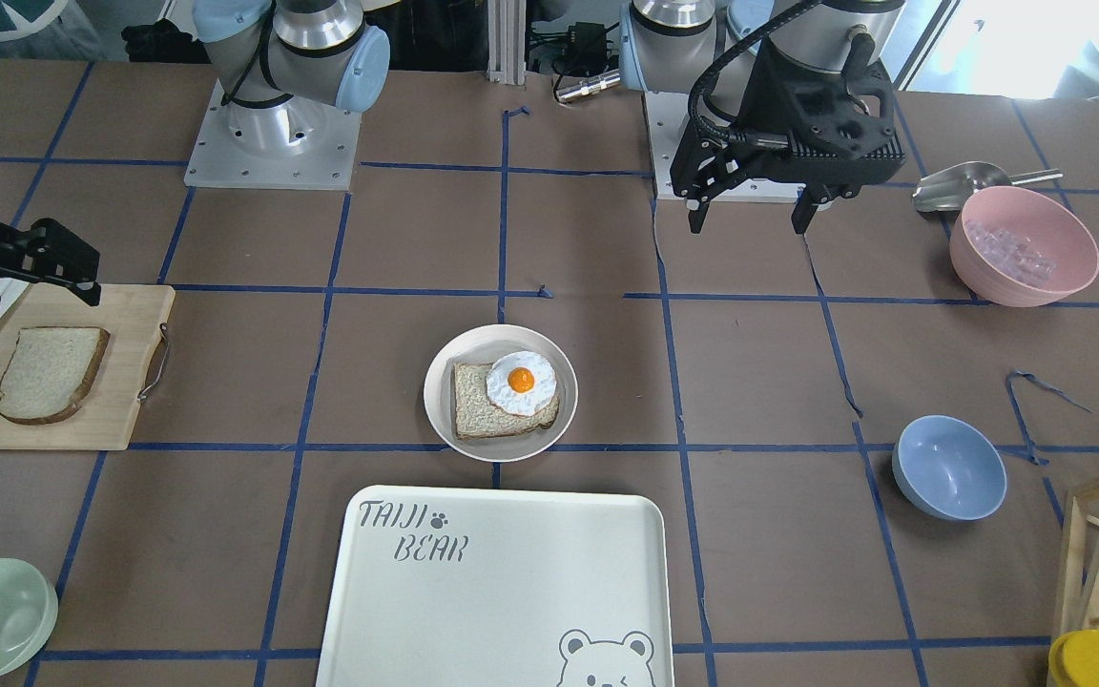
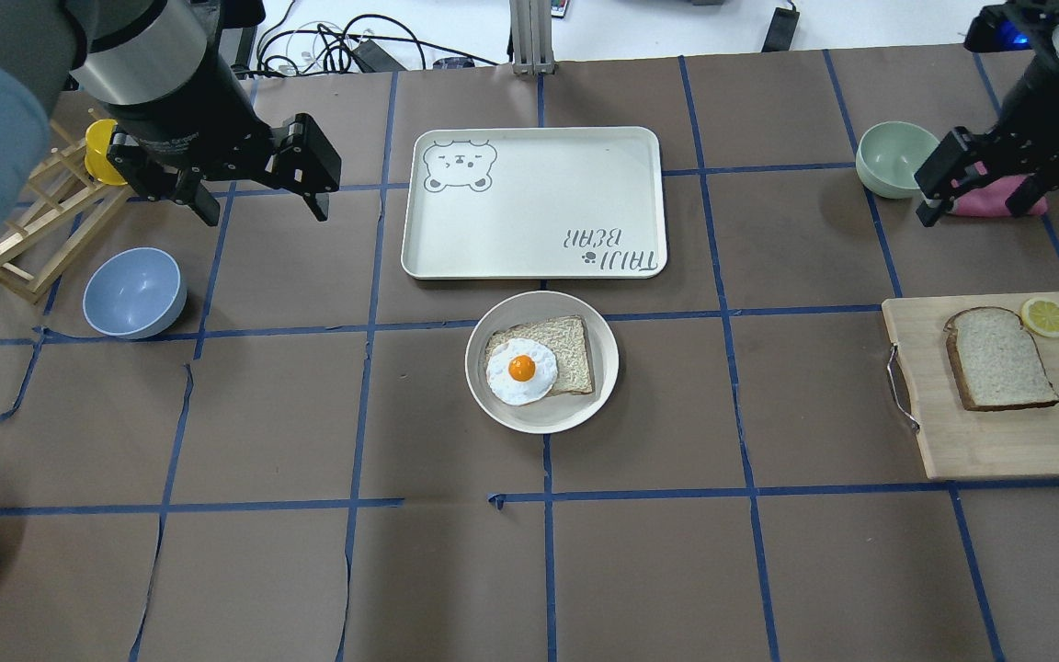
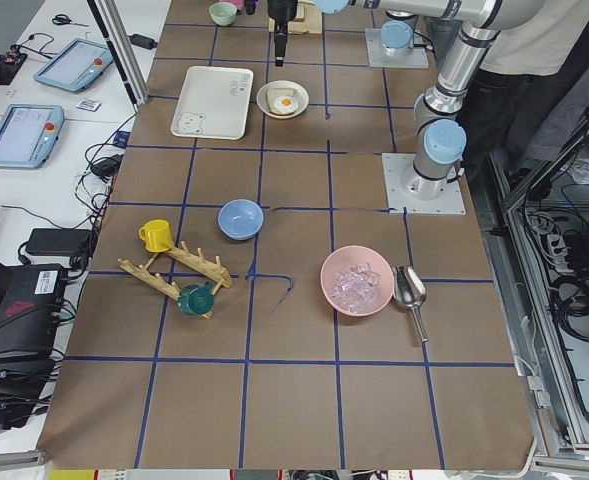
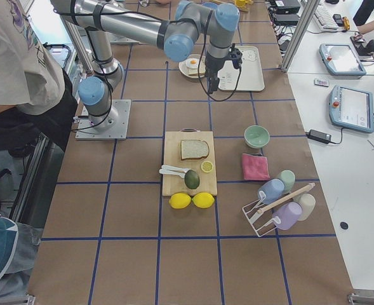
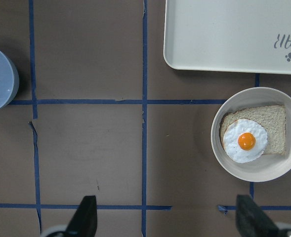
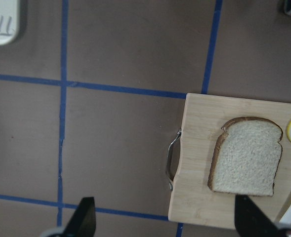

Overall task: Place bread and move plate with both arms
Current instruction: 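Move the right gripper over the bread slice on the wooden board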

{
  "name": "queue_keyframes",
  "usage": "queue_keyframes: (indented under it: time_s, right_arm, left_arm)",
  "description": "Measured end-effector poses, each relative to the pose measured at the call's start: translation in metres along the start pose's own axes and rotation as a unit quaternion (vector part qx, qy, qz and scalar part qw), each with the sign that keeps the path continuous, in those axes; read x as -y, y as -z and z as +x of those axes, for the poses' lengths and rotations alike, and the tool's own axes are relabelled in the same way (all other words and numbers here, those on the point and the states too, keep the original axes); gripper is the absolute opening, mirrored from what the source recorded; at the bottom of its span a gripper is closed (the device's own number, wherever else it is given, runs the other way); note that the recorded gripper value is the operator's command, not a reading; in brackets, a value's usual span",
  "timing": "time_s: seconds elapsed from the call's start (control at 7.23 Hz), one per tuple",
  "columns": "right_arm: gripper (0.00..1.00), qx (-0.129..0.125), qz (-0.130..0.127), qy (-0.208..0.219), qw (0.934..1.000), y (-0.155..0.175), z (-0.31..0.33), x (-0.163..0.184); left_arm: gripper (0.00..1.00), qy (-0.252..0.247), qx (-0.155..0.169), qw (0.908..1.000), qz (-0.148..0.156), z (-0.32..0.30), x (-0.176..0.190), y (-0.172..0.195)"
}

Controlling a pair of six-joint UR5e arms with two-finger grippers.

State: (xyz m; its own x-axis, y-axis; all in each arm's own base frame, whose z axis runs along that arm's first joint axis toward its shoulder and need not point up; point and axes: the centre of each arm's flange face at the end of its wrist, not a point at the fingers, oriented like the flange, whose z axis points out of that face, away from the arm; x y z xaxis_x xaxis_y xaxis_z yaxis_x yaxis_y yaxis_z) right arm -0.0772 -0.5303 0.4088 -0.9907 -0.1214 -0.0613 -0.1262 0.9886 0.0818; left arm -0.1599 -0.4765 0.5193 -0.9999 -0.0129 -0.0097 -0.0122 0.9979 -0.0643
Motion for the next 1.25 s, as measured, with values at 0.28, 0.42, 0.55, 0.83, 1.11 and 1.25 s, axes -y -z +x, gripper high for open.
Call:
queue_keyframes:
  time_s: [0.28, 0.42, 0.55, 0.83, 1.11, 1.25]
  right_arm:
    - [1.00, 0.013, 0.003, 0.018, 0.9997, -0.067, 0.081, -0.015]
    - [1.00, 0.018, 0.003, 0.040, 0.9990, -0.094, 0.106, -0.017]
    - [0.99, 0.019, 0.004, 0.057, 0.9982, -0.114, 0.121, -0.014]
    - [0.99, 0.035, 0.002, 0.064, 0.9973, -0.149, 0.138, -0.005]
    - [0.99, 0.041, 0.007, 0.051, 0.9979, -0.170, 0.159, -0.005]
    - [0.99, 0.042, 0.007, 0.047, 0.9980, -0.181, 0.165, -0.005]
  left_arm:
    - [1.00, 0.000, 0.000, 1.0000, 0.000, 0.000, 0.000, 0.000]
    - [1.00, 0.000, 0.000, 1.0000, 0.000, 0.000, 0.000, 0.000]
    - [1.00, 0.000, 0.000, 1.0000, 0.000, 0.000, 0.000, 0.000]
    - [1.00, 0.000, 0.000, 1.0000, 0.000, 0.000, 0.000, 0.000]
    - [1.00, 0.000, 0.000, 1.0000, 0.000, 0.000, 0.000, 0.000]
    - [1.00, 0.000, 0.000, 1.0000, 0.000, 0.000, 0.000, 0.000]
